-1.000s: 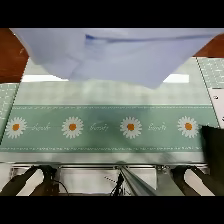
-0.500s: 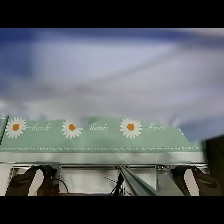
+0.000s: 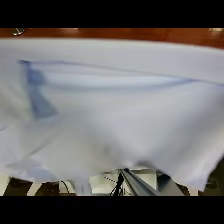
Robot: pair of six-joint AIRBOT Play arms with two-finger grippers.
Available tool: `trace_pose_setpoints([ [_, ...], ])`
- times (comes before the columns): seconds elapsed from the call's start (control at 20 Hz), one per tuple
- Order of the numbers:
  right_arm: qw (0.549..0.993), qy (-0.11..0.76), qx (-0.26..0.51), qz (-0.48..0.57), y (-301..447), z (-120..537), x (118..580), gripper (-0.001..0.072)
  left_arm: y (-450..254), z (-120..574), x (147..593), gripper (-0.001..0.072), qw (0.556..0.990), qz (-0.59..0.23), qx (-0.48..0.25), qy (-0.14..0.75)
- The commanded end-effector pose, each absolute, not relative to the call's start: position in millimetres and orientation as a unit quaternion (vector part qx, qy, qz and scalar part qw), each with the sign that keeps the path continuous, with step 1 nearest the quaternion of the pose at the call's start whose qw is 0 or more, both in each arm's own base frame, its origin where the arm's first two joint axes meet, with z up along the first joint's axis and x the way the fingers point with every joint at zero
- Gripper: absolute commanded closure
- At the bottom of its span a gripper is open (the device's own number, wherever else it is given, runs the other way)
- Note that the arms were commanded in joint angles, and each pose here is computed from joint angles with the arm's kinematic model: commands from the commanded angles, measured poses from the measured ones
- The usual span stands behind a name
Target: Fold the shirts.
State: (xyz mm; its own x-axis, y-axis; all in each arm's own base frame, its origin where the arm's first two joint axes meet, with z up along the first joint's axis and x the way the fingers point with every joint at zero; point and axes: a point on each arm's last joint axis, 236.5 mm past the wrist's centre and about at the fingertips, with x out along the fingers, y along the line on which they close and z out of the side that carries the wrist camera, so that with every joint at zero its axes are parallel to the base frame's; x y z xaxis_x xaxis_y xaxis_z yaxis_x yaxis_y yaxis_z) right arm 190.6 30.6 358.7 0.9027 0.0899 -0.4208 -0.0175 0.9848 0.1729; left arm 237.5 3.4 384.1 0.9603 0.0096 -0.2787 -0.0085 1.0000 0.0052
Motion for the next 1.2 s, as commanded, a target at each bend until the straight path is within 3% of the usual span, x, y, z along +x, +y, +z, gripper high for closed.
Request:
trace_pose_setpoints([
  [0.0, 0.942, 0.295, 0.142, 0.08, 31, 276, 252, 0.069, -8, 285, 319, 0.0683, 0.97, -0.03, -0.043, 0.238],
  [0.2, 0.9, 0.378, 0.197, 0.095, 13, 176, 331, 0.069, -37, 179, 400, 0.0682, 0.931, -0.07, -0.086, 0.348],
  [0.35, 0.877, 0.413, 0.218, 0.11, 18, 115, 398, 0.069, -55, 117, 451, 0.0682, 0.918, -0.077, -0.088, 0.379],
  [0.65, 0.834, 0.47, 0.274, 0.099, 11, 38, 499, 0.069, -51, 37, 496, 0.0681, 0.893, -0.03, -0.162, 0.419],
  [0.9, 0.813, 0.496, 0.285, 0.107, 8, 17, 523, 0.0689, -52, 18, 500, 0.0681, 0.883, -0.027, -0.173, 0.436],
  [1.15, 0.784, 0.54, 0.277, 0.127, -1, 11, 494, 0.0689, -49, 30, 480, 0.0681, 0.858, -0.051, -0.148, 0.49],
])
